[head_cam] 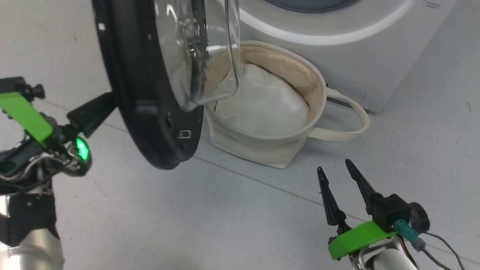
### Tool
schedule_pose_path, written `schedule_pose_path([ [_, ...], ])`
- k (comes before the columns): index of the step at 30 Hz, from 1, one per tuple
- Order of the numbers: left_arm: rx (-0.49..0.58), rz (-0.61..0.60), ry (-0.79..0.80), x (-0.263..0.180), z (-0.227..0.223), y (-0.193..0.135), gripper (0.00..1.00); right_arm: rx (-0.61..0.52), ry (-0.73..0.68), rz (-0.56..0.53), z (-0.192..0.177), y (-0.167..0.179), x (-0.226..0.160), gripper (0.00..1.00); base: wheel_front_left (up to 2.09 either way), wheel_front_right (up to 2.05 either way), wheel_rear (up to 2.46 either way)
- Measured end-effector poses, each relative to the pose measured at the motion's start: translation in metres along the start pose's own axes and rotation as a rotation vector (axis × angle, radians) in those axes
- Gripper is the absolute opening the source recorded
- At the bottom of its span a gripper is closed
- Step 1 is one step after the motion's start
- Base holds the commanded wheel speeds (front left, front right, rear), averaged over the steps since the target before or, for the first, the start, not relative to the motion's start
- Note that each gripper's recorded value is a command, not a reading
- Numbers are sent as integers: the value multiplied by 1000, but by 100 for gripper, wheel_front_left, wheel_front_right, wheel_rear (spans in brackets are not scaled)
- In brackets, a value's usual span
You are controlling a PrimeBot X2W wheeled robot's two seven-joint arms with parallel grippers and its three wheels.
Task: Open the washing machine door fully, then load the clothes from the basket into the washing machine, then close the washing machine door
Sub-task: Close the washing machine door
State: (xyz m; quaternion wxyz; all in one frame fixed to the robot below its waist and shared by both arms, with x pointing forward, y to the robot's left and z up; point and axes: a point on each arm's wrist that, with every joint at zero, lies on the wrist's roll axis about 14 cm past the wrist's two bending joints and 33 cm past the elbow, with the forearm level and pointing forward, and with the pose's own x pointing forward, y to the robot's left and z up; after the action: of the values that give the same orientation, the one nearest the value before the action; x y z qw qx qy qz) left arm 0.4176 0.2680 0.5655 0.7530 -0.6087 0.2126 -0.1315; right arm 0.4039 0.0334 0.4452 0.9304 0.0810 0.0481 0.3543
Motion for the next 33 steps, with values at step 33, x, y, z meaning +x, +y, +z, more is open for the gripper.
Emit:
schedule_pose_path([
  [33,-170,-216,287,112,-151,-15,0,24,-96,-279,37,-47,-69,100,0,0,0],
])
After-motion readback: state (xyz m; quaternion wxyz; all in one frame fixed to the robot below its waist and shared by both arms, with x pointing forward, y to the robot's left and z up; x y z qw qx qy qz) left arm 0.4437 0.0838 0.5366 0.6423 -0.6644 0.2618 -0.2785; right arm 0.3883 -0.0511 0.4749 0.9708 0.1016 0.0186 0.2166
